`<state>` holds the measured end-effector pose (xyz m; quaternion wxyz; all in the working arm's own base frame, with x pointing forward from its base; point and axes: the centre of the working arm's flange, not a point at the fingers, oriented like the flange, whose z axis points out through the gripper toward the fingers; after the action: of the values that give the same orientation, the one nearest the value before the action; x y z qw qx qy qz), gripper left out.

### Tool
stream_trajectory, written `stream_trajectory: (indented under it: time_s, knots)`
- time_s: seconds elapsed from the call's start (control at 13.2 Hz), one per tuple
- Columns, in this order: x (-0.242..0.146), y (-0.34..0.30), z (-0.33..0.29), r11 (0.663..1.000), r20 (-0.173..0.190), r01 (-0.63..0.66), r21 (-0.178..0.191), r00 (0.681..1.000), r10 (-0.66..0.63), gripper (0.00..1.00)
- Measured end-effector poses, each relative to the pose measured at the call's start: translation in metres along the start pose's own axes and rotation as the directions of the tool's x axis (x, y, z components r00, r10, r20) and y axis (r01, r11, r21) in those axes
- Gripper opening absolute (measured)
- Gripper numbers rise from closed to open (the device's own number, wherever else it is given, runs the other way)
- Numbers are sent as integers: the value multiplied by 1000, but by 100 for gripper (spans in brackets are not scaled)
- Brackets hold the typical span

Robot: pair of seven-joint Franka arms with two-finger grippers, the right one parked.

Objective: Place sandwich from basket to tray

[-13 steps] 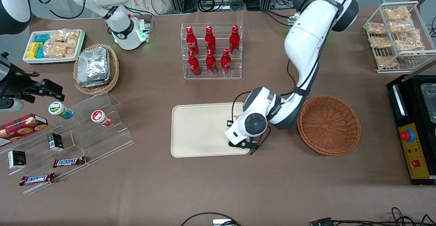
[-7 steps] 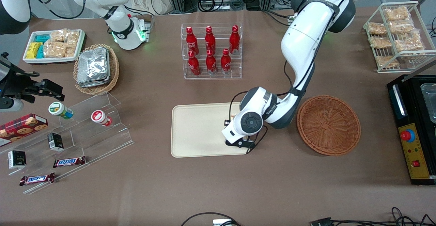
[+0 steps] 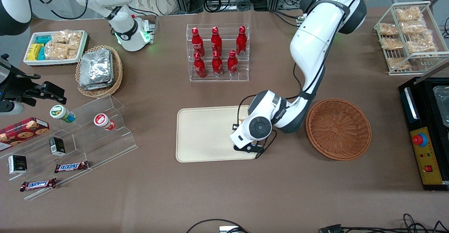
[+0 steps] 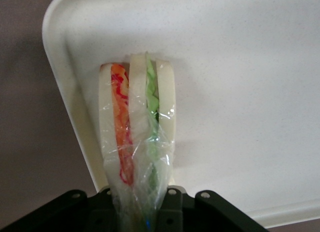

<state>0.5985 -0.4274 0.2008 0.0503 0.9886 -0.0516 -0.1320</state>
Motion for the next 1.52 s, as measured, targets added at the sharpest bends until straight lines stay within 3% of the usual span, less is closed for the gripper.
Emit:
stream_trajectory:
  time_s: [0.08, 0.3, 0.61, 0.99, 1.29, 1.37, 1.52]
  knots:
    - [0, 0, 0, 1000, 0, 0, 0, 1000, 0, 23]
    - [1, -1, -2, 1000, -3, 2, -1, 1000, -2, 56]
    - [2, -14, -69, 1000, -66, 20, 5, 998, -20, 99]
    - [-34, -78, -232, 992, -130, 113, 60, 986, -105, 100]
    - [-76, -131, -321, 973, -168, 191, 132, 971, -168, 100]
    - [-91, -144, -342, 968, -168, 207, 139, 969, -183, 100]
    - [-120, -178, -378, 972, -130, 179, 151, 979, -160, 100]
